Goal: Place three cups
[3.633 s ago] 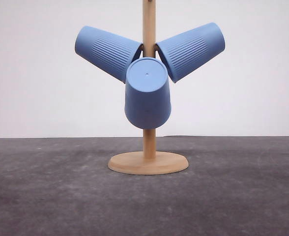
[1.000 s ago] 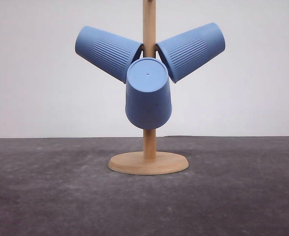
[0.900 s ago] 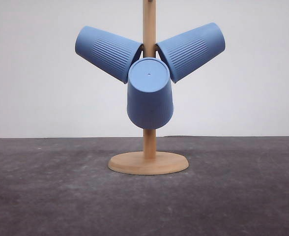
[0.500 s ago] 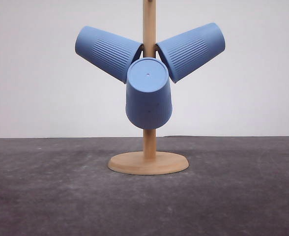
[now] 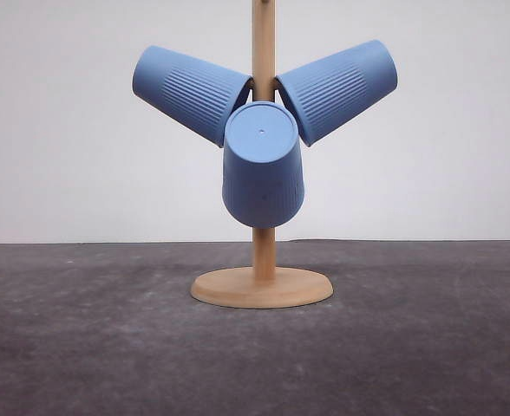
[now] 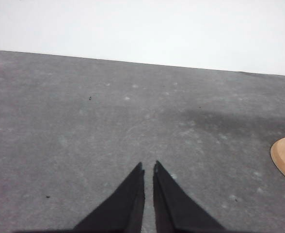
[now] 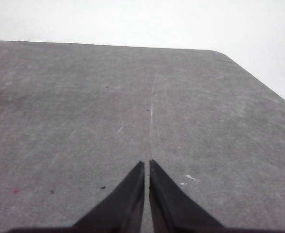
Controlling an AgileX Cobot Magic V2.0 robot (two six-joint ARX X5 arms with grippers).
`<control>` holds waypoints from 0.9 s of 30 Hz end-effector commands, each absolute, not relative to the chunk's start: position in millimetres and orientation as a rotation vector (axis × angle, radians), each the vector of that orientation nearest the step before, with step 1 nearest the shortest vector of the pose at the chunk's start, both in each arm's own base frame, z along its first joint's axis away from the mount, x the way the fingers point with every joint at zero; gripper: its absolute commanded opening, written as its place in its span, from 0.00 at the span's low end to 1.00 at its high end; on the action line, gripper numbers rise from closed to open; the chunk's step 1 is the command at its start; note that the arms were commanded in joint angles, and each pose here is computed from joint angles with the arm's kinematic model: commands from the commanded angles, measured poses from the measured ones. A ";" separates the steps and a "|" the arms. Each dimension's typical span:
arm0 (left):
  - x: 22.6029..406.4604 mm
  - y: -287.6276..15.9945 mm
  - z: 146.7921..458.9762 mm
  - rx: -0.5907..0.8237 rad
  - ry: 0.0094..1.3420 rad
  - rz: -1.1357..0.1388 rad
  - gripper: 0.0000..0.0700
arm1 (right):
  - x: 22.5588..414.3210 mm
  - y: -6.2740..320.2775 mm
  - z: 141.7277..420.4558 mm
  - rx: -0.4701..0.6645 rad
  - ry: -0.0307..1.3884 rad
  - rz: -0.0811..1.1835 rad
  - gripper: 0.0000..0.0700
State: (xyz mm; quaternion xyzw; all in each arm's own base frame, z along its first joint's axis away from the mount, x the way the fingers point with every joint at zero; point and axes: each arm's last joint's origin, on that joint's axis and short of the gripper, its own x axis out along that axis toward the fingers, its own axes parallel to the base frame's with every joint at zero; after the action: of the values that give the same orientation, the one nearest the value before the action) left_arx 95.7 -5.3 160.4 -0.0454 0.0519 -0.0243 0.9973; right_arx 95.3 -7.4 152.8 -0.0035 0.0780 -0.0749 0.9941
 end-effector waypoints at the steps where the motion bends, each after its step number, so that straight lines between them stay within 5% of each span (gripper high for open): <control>1: 96.5 -5.4 156.7 -0.091 0.106 -0.048 0.02 | 95.7 -7.2 152.3 0.004 0.148 -0.149 0.02; 27: 96.5 -5.4 156.7 -0.091 0.106 -0.048 0.02 | 95.7 -7.2 152.3 0.004 0.148 -0.149 0.02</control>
State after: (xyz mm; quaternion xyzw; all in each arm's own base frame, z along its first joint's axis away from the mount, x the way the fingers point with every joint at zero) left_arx 95.7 -5.3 160.4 -0.0454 0.0518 -0.0243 0.9973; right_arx 95.3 -7.4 152.8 -0.0035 0.0779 -0.0749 0.9941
